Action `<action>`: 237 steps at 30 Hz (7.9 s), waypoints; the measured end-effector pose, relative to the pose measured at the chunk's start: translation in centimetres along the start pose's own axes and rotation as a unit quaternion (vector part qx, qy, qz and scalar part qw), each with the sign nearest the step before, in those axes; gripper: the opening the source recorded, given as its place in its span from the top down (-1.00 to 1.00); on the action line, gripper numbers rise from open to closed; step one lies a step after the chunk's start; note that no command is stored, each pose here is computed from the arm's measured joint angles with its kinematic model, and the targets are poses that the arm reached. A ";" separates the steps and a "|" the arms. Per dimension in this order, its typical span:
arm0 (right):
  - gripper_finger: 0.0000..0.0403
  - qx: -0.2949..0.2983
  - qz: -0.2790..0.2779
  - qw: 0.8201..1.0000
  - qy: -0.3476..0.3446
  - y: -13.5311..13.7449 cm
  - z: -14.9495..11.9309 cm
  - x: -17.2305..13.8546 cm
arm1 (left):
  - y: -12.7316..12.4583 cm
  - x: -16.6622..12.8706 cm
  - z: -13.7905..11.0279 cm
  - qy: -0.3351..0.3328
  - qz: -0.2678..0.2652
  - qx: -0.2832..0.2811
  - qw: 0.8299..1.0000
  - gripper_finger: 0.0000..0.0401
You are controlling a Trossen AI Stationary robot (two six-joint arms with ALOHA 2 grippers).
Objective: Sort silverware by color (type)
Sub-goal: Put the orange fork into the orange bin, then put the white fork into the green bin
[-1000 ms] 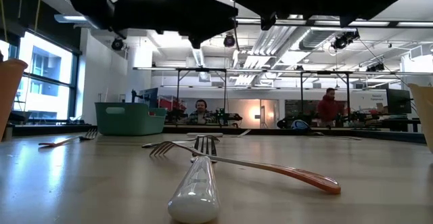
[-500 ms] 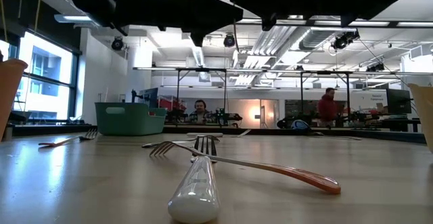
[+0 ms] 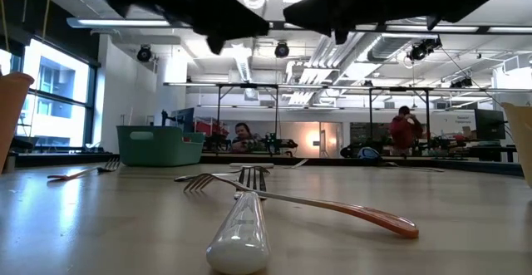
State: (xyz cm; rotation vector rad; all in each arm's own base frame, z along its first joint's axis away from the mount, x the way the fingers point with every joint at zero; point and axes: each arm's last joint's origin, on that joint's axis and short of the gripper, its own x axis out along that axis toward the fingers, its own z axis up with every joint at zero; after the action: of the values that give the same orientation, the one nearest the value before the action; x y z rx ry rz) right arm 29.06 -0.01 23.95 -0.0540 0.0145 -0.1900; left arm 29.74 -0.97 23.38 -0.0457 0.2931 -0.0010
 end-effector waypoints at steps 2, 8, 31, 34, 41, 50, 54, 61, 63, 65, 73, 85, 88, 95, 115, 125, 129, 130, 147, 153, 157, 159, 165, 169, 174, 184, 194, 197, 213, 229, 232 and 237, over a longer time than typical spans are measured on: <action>0.48 -0.001 -0.015 1.000 0.005 -0.1 -0.1 0.0 | -0.8 -1.4 0.2 0.031 -0.002 -0.003 1.000 0.97; 0.43 -0.008 -0.018 0.999 0.034 -0.1 -0.7 0.0 | -4.8 -6.6 0.5 0.169 -0.064 0.004 0.984 0.97; 0.95 -0.014 -0.016 0.998 0.063 -0.1 -1.2 -0.1 | -18.5 -11.4 -4.3 0.406 -0.259 0.308 0.821 0.96; 0.95 -0.015 -0.016 0.998 0.065 -0.1 -1.2 -0.1 | -19.2 -10.7 -4.8 0.408 -0.266 0.336 0.806 0.96; 0.96 -0.016 -0.016 0.997 0.069 -0.1 -1.3 -0.1 | -19.6 -10.1 -5.2 0.419 -0.271 0.361 0.788 0.96; 0.96 -0.017 -0.016 0.997 0.075 -0.1 -1.5 -0.1 | -19.0 -10.5 -5.8 0.446 -0.264 0.420 0.745 0.95; 0.96 -0.017 -0.016 0.997 0.075 -0.1 -1.5 -0.1 | -18.8 -10.4 -6.4 0.456 -0.281 0.465 0.705 0.95; 0.96 -0.016 -0.017 0.997 0.076 -0.1 -1.5 -0.1 | -19.2 -10.4 -7.2 0.424 -0.323 0.582 0.614 0.95; 0.96 -0.016 -0.017 0.997 0.076 -0.1 -1.5 -0.1 | -19.2 -10.5 -7.4 0.418 -0.328 0.613 0.585 0.95; 0.96 -0.017 -0.017 0.997 0.078 -0.1 -1.5 -0.1 | -19.2 -10.5 -7.6 0.419 -0.333 0.626 0.567 0.95; 0.96 -0.017 -0.017 0.997 0.079 -0.1 -1.5 -0.1 | -19.7 -9.9 -8.7 0.431 -0.334 0.626 0.558 0.95; 0.96 -0.019 -0.015 0.996 0.085 -0.1 -1.6 -0.1 | -20.8 -9.3 -10.0 0.440 -0.311 0.590 0.601 0.70; 0.96 -0.020 -0.014 0.996 0.090 -0.1 -1.7 -0.1 | -20.8 -9.5 -9.4 0.435 -0.283 0.582 0.626 0.68; 0.96 -0.023 -0.013 0.994 0.102 -0.1 -2.0 -0.2 | -20.1 -9.4 -6.9 0.440 -0.145 0.456 0.760 0.84; 0.96 -0.018 -0.026 0.993 0.118 -2.3 -2.4 0.1 | -11.7 -7.6 -10.9 0.055 -0.057 0.043 0.996 1.00; 0.96 0.060 -0.065 0.986 0.140 -6.6 -3.2 0.3 | -3.5 -7.7 -12.6 -0.081 0.070 -0.062 0.992 1.00; 0.96 0.076 -0.070 0.979 0.174 -7.5 -4.8 0.7 | -1.1 -7.8 -12.5 -0.103 0.090 -0.041 0.990 1.00; 0.96 0.078 -0.065 0.978 0.182 -7.7 -5.2 0.8 | -0.6 -7.8 -12.4 -0.108 0.093 -0.036 0.989 1.00; 0.64 0.045 -0.060 0.938 0.338 -10.1 -3.4 3.6 | 8.9 -8.0 -11.4 -0.098 0.118 -0.076 0.985 1.00; 0.74 0.009 -0.048 0.938 0.342 -10.2 -3.6 3.7 | 12.1 -5.8 -8.8 0.044 0.097 -0.077 0.991 1.00; 0.95 -0.002 -0.048 0.947 0.316 -10.4 -3.2 4.0 | 13.6 -4.6 -5.8 0.106 0.119 -0.023 0.987 1.00; 0.97 -0.002 -0.044 0.951 0.307 -10.4 -3.1 4.1 | 14.5 -3.9 -4.7 0.118 0.133 -0.016 0.984 0.99; 0.99 0.033 0.031 0.974 0.220 -9.4 -5.9 2.7 | 16.7 -0.7 -5.1 0.175 0.133 -0.024 0.975 0.83; 1.00 0.051 0.040 0.983 0.172 -9.0 -7.5 1.1 | 17.8 1.4 -6.0 0.195 0.130 -0.034 0.971 0.65; 1.00 0.050 0.045 0.986 0.150 -9.0 -6.8 0.3 | 19.0 3.1 -6.1 0.209 0.170 -0.036 0.962 0.40; 1.00 0.047 0.050 0.988 0.140 -8.9 -5.5 -0.4 | 20.1 4.8 -7.1 0.271 0.170 -0.036 0.947 0.22; 1.00 0.054 0.050 0.987 0.143 -8.9 -5.5 -0.4 | 20.2 5.3 -9.1 0.337 0.141 -0.039 0.930 0.32; 1.00 0.055 0.052 0.987 0.143 -8.7 -5.5 -0.4 | 20.2 5.3 -9.1 0.337 0.141 -0.035 0.930 0.37; 1.00 0.053 0.063 0.988 0.128 -8.1 -5.2 -0.3 | 18.5 4.7 -9.7 0.422 0.115 -0.021 0.899 0.87; 1.00 0.056 0.073 0.988 0.125 -7.5 -5.1 -0.2 | 15.6 3.1 -6.3 0.420 0.139 -0.023 0.896 0.95; 1.00 0.054 0.084 0.987 0.125 -6.9 -5.1 -0.2 | 15.5 3.2 -6.5 0.420 0.156 -0.034 0.893 0.83; 1.00 0.051 0.098 0.987 0.118 -6.1 -4.9 -0.1 | 15.7 3.9 -6.8 0.402 0.178 -0.079 0.894 0.53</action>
State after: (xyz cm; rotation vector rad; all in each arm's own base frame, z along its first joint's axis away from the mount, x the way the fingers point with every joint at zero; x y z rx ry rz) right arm 27.73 -6.22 19.42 0.0728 0.2452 0.0000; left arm 31.40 14.36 15.01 -0.1539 1.1324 0.3795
